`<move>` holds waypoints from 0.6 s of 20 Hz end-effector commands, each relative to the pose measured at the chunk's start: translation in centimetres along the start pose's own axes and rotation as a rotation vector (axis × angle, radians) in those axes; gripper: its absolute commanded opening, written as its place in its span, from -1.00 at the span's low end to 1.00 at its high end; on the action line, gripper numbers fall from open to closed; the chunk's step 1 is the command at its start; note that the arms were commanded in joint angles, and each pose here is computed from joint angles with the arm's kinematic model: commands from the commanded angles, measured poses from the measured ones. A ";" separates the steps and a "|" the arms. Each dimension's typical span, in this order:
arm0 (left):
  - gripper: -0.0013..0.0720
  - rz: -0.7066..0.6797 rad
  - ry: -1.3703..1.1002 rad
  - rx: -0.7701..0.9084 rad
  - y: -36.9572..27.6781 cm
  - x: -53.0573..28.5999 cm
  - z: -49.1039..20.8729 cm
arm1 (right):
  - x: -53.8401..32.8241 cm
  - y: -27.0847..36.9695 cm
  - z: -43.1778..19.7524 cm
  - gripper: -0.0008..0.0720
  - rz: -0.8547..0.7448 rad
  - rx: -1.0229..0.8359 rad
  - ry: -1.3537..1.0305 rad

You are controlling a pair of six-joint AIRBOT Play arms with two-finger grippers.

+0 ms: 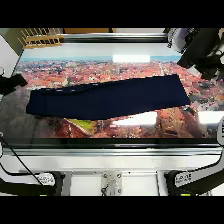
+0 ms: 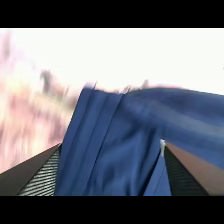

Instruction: Fold the clothes and pants, and hang the long-sleeved shirts on hangers.

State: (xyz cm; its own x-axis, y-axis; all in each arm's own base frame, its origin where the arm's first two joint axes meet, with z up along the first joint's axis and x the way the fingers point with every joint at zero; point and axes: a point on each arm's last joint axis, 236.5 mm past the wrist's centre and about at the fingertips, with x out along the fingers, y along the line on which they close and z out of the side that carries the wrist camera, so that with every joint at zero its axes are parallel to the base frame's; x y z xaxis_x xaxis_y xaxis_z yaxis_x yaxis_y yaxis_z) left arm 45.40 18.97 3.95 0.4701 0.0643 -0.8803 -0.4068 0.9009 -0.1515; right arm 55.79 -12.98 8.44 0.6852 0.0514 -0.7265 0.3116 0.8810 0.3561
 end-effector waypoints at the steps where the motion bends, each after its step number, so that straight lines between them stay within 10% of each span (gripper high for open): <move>1: 0.88 0.026 0.148 -0.140 2.8 1.1 -8.9 | -2.1 -6.1 -8.8 0.54 -0.103 0.117 0.234; 3: 0.88 -0.011 0.200 -0.243 2.5 3.3 -13.7 | -1.8 -9.9 -14.0 0.56 -0.167 0.317 0.323; 4: 0.88 -0.058 0.203 -0.315 1.7 4.4 -15.1 | -1.4 -11.2 -16.5 0.96 -0.184 0.394 0.370; 12: 0.88 -0.190 0.263 -0.352 -4.3 9.5 -17.1 | 4.1 -8.1 -20.5 1.00 -0.064 0.545 0.319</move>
State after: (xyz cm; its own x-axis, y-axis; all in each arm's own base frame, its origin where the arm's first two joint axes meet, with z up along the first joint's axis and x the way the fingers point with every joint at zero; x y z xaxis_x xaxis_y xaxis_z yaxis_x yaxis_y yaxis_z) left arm 36.96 9.89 -10.38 0.3621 -0.2071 -0.9088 -0.6055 0.6890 -0.3982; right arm 41.50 -11.74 -8.26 0.4152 0.2162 -0.8837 0.6955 0.5507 0.4615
